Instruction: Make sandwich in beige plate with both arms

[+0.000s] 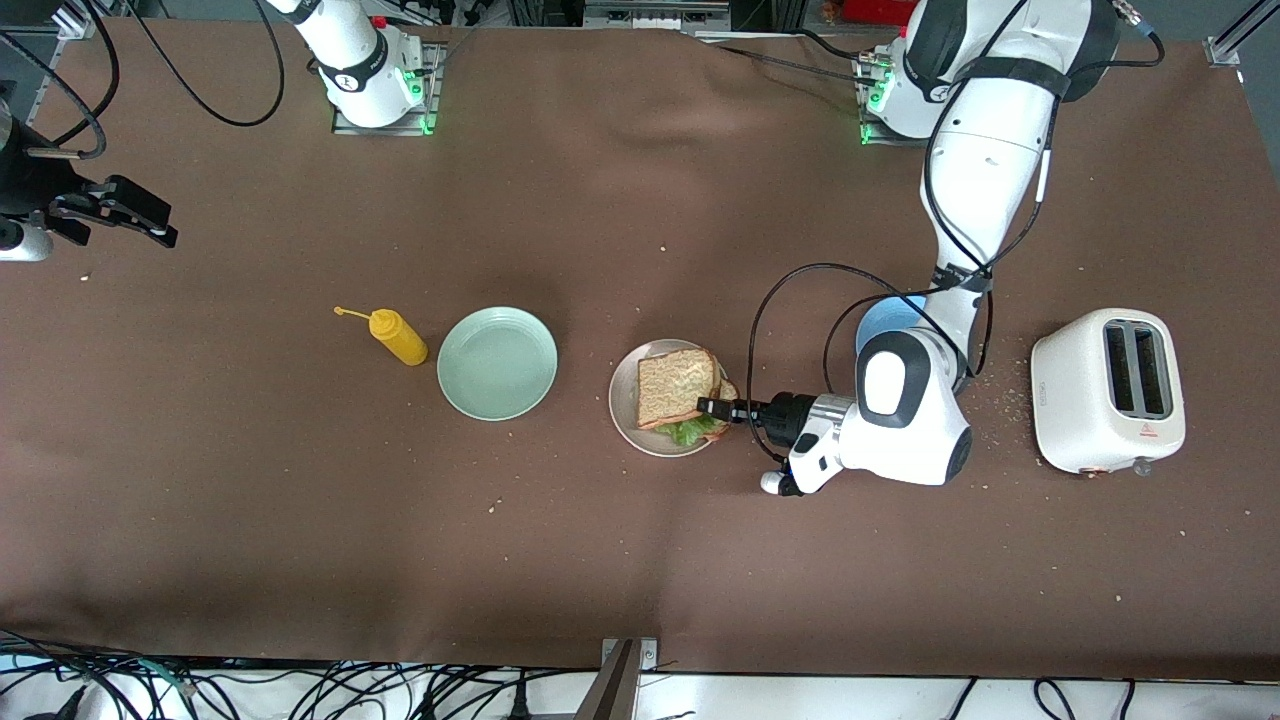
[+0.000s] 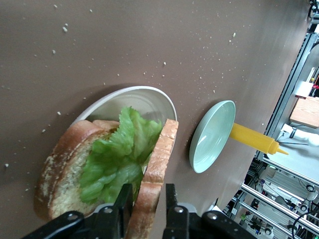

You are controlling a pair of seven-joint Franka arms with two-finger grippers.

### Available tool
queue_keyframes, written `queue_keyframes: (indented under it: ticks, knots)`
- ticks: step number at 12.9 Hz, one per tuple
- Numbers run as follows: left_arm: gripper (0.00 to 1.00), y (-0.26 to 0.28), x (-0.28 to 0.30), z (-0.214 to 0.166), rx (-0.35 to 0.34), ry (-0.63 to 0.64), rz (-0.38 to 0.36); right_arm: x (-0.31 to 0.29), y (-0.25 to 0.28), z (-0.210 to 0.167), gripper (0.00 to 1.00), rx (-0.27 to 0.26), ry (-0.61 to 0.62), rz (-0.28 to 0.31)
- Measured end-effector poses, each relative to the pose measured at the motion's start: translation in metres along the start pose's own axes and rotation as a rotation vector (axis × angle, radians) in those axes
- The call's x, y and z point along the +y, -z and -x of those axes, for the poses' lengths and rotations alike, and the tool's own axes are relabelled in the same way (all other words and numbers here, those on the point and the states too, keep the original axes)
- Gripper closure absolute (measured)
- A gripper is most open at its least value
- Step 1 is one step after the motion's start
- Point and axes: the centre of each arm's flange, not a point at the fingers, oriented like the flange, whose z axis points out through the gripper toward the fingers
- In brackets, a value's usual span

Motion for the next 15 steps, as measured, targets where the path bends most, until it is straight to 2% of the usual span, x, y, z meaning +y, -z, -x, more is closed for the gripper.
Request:
queue_keyframes:
  ticks: [2, 5, 6, 7, 8, 10, 12, 15]
  knots:
    - [0.41, 0.006, -0.009, -0.003, 0.008, 0.006, -0.022, 0.0, 0.0, 0.0, 0.0, -0.001, 0.0, 0.0]
    - [0.04, 0.034, -0.024, -0.008, 0.045, 0.038, -0.117, 0.0, -0.001, 0.0, 0.0, -0.001, 0.0, 0.0]
    - [0.0, 0.054, -0.031, -0.011, 0.077, 0.093, -0.137, 0.0, -0.001, 0.0, 0.0, -0.001, 0.0, 0.0]
    - [0.0, 0.081, -0.042, -0.012, 0.11, 0.155, -0.163, 0.0, -0.001, 0.0, 0.0, -0.001, 0.0, 0.0]
    - [0.0, 0.114, -0.056, -0.01, 0.121, 0.194, -0.219, 0.0, -0.001, 0.0, 0.0, -0.001, 0.0, 0.0]
    - [0.0, 0.18, -0.072, 0.005, 0.125, 0.212, -0.356, 0.0, -0.001, 0.0, 0.0, -0.001, -0.001, 0.0]
    - [0.0, 0.217, -0.062, 0.019, 0.147, 0.197, -0.472, 0.0, -0.001, 0.0, 0.0, -0.001, -0.001, 0.0]
    - [0.0, 0.249, -0.047, 0.035, 0.168, 0.157, -0.731, 0.0, 0.0, 0.0, 0.0, -0.001, -0.005, 0.0]
